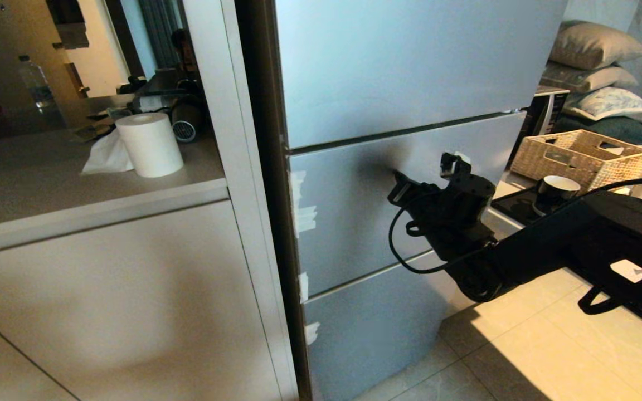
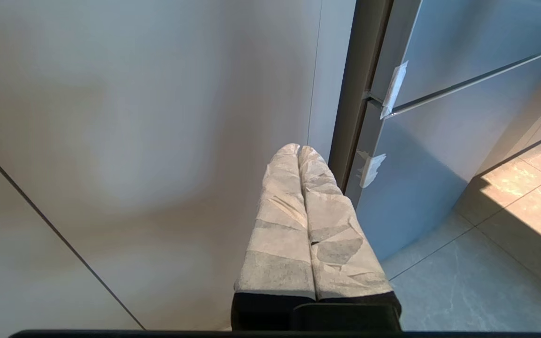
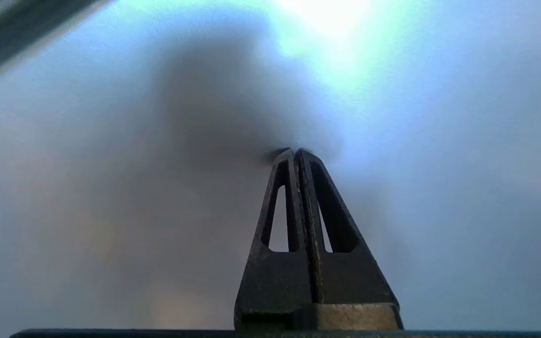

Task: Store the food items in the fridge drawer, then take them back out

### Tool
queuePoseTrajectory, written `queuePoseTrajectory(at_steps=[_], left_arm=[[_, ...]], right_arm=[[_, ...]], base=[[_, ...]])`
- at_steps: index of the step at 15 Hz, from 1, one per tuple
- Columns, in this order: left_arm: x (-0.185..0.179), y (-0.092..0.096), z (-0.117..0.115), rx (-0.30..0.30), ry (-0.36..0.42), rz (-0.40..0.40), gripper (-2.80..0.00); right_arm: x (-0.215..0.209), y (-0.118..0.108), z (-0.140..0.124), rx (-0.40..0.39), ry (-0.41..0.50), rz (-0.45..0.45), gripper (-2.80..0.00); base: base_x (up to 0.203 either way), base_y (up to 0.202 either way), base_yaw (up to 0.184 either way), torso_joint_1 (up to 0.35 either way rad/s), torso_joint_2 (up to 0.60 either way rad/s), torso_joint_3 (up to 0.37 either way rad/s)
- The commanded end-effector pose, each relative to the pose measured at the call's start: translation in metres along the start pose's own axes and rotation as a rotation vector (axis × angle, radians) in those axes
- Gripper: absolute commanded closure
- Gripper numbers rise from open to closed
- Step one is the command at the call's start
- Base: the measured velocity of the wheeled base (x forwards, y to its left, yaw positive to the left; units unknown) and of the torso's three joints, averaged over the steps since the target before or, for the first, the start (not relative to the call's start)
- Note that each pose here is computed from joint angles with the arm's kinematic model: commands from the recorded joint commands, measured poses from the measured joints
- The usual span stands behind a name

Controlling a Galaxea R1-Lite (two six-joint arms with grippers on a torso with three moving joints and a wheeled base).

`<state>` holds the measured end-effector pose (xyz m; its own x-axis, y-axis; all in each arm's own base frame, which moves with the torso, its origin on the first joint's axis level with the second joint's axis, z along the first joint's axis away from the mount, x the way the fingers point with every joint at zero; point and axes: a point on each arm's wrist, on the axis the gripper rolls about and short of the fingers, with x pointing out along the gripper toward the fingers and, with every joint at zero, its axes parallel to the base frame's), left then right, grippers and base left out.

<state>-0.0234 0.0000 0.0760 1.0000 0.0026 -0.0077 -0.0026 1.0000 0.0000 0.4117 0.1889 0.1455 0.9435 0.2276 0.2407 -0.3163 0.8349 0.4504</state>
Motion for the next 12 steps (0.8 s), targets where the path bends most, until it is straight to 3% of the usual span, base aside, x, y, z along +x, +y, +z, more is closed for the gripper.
queuePoseTrajectory(at_steps=[1, 4, 7, 12], left_arm=[[0.0, 0.0, 0.0, 0.0, 0.001, 0.001, 0.0], [0.0, 0.0, 0.0, 0.0, 0.0, 0.001, 0.0], [0.0, 0.0, 0.0, 0.0, 0.0, 0.001, 0.0], [0.0, 0.0, 0.0, 0.0, 0.0, 0.001, 0.0]], right_arm=[[-0.005, -0.001, 0.0, -0.002, 0.0, -0.005, 0.0], [-0.043, 0.015, 0.053, -0.014, -0.031, 0.009, 0.0], [-0.114, 0.021, 0.109, -0.096, -0.049, 0.005, 0.0], [-0.25, -0.01, 0.156, -0.245, 0.022, -0.115, 0.0]], base=[[0.0, 0.0, 0.0, 0.0, 0.0, 0.0], [0.0, 0.0, 0.0, 0.0, 0.0, 0.0], [0.0, 0.0, 0.0, 0.0, 0.0, 0.0], [0.0, 0.0, 0.0, 0.0, 0.0, 0.0]])
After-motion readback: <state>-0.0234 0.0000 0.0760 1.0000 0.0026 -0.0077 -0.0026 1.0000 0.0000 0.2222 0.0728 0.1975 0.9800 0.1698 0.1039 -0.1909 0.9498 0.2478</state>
